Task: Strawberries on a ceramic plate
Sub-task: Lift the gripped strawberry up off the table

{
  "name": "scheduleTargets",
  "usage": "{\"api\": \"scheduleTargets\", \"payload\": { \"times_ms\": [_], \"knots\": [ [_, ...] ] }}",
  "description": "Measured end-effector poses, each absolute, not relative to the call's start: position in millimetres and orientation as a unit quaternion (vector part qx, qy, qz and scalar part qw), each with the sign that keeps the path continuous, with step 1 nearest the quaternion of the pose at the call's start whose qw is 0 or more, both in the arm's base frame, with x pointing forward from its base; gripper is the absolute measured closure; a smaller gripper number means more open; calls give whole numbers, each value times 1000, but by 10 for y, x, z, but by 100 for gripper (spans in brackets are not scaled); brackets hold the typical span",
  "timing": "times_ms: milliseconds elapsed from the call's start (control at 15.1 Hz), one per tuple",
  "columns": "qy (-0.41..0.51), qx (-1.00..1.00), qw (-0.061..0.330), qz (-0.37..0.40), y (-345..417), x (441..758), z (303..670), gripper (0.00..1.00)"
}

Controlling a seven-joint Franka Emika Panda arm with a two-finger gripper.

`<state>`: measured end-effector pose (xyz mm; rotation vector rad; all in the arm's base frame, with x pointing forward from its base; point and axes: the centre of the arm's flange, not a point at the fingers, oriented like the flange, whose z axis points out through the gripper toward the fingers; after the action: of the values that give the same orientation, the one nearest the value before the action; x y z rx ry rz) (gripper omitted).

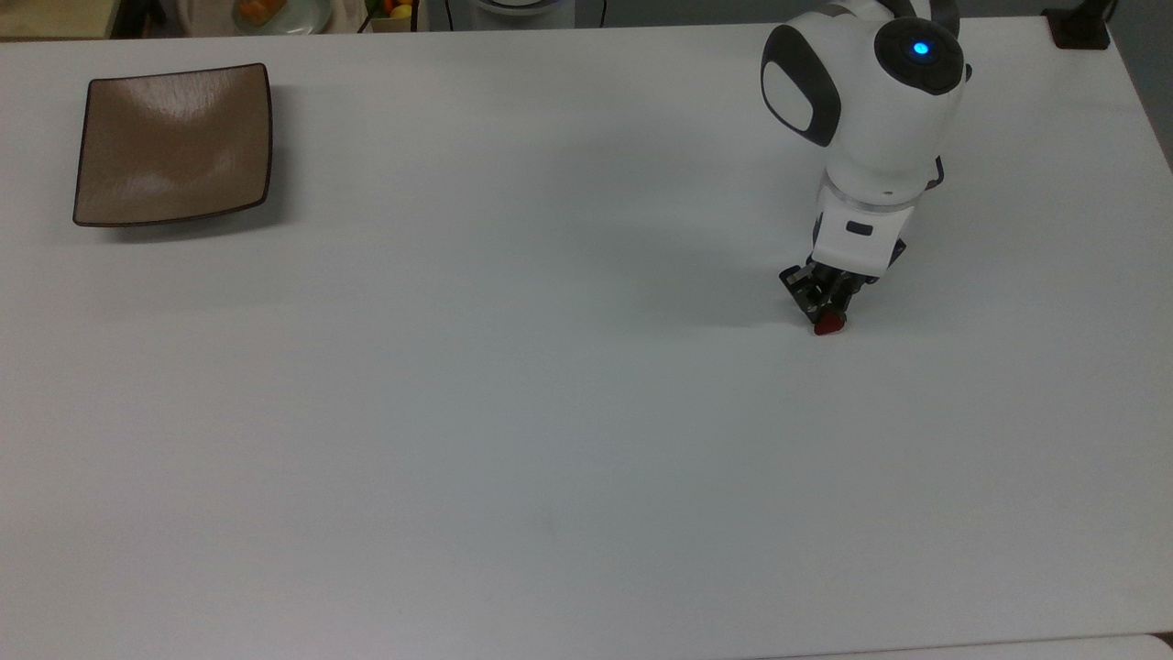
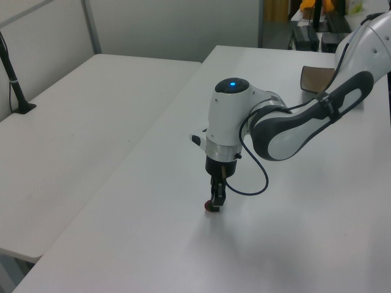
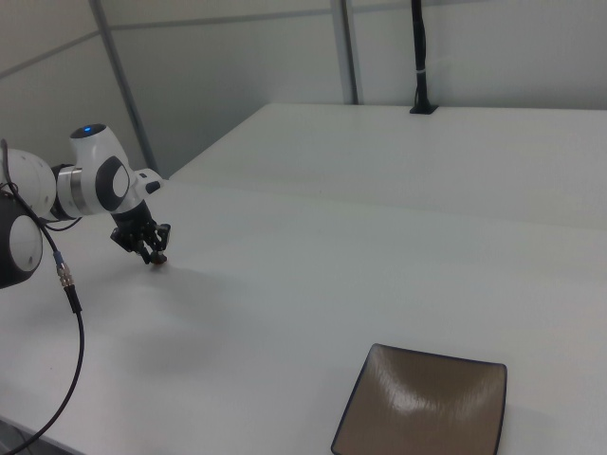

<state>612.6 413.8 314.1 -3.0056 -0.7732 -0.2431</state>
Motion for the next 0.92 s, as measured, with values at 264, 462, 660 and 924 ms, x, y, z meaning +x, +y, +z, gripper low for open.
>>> {"api": "scheduleTargets", "payload": {
  "times_ms": [264, 462, 660, 924],
  "knots": [
    [-249, -965, 15, -79, 4140, 6130, 3150, 69],
    [-249, -965, 15, -80, 4140, 6132, 3156, 69],
    [-248, -965, 15, -80, 4132, 6140, 3163, 69],
    [-243, -965, 18, -93, 4082, 6192, 3338, 69]
  ]
}}
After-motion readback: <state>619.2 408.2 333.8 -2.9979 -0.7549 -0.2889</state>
